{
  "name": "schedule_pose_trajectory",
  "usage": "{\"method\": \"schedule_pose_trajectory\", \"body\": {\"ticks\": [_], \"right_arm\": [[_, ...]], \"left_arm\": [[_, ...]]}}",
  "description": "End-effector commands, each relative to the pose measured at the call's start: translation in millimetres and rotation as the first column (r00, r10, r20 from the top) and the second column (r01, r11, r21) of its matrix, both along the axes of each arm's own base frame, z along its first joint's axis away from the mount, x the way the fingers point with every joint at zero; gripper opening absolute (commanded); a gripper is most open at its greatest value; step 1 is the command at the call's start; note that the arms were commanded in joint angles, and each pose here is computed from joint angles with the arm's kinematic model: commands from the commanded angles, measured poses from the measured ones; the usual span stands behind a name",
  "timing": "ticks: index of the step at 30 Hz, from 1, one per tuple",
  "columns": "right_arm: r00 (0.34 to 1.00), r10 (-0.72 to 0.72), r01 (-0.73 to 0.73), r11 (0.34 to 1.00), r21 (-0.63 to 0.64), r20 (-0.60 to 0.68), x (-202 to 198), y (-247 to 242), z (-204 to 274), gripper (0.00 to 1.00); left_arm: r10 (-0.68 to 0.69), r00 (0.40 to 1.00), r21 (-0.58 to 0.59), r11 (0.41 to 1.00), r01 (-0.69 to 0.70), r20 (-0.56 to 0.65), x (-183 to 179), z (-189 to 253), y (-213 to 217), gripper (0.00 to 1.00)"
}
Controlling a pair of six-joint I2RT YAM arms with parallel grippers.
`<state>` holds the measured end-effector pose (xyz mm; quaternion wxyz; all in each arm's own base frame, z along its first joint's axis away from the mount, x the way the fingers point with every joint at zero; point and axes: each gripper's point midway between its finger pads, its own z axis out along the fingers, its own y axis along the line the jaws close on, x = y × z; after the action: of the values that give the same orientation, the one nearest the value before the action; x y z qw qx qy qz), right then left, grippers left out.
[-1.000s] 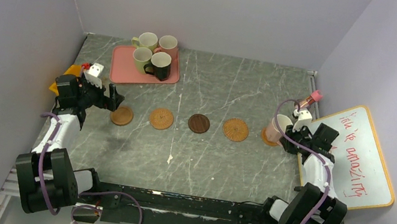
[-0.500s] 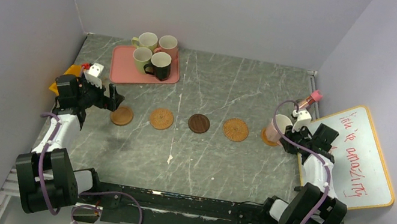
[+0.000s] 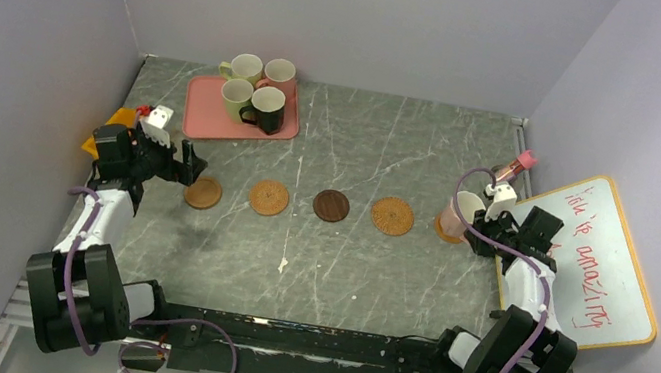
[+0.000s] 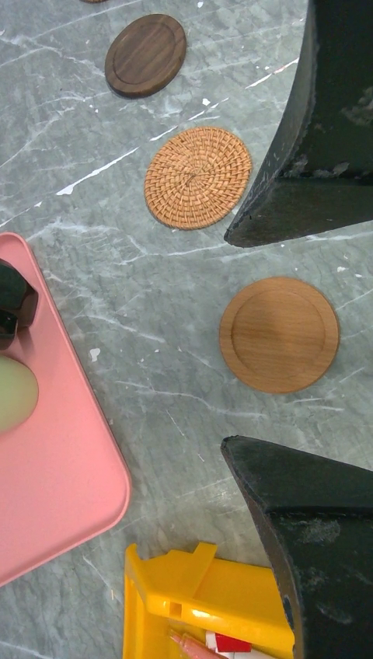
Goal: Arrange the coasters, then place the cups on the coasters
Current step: Place the cup on the coaster.
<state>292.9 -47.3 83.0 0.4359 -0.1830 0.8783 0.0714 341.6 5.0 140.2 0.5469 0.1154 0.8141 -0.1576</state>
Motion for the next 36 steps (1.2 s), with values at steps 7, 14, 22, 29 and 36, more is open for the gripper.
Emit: {"method": "schedule_pose_trajectory", "body": {"ticks": [7, 14, 22, 29, 36], "right_arm": [[0.994, 0.010, -0.005, 0.999, -0.045, 0.108, 16.0, -6.4, 20.6, 0.01], [0.994, 0.014, -0.009, 0.999, -0.044, 0.108, 16.1, -5.8, 19.5, 0.02], [0.994, 0.035, -0.031, 0.999, -0.039, 0.099, 15.1, -3.0, 17.6, 0.26], [0.994, 0.047, -0.043, 0.998, -0.044, 0.095, 13.6, -2.0, 17.9, 0.43], [0.994, 0.061, -0.055, 0.996, -0.064, 0.093, 9.9, -1.6, 21.0, 0.54]], "left_arm": [[-0.023, 0.999, 0.001, 1.000, 0.023, 0.029, 2.6, 7.8, -1.5, 0.96], [-0.023, 0.999, -0.001, 1.000, 0.024, 0.027, 2.6, 7.0, -1.5, 0.96], [-0.021, 0.999, 0.000, 1.000, 0.021, 0.024, 3.0, 6.4, -0.8, 0.96], [-0.023, 0.999, -0.001, 1.000, 0.023, 0.024, 3.3, 6.4, -1.2, 0.96], [-0.025, 0.999, -0.003, 1.000, 0.025, 0.023, 3.1, 6.4, -1.6, 0.96]]}}
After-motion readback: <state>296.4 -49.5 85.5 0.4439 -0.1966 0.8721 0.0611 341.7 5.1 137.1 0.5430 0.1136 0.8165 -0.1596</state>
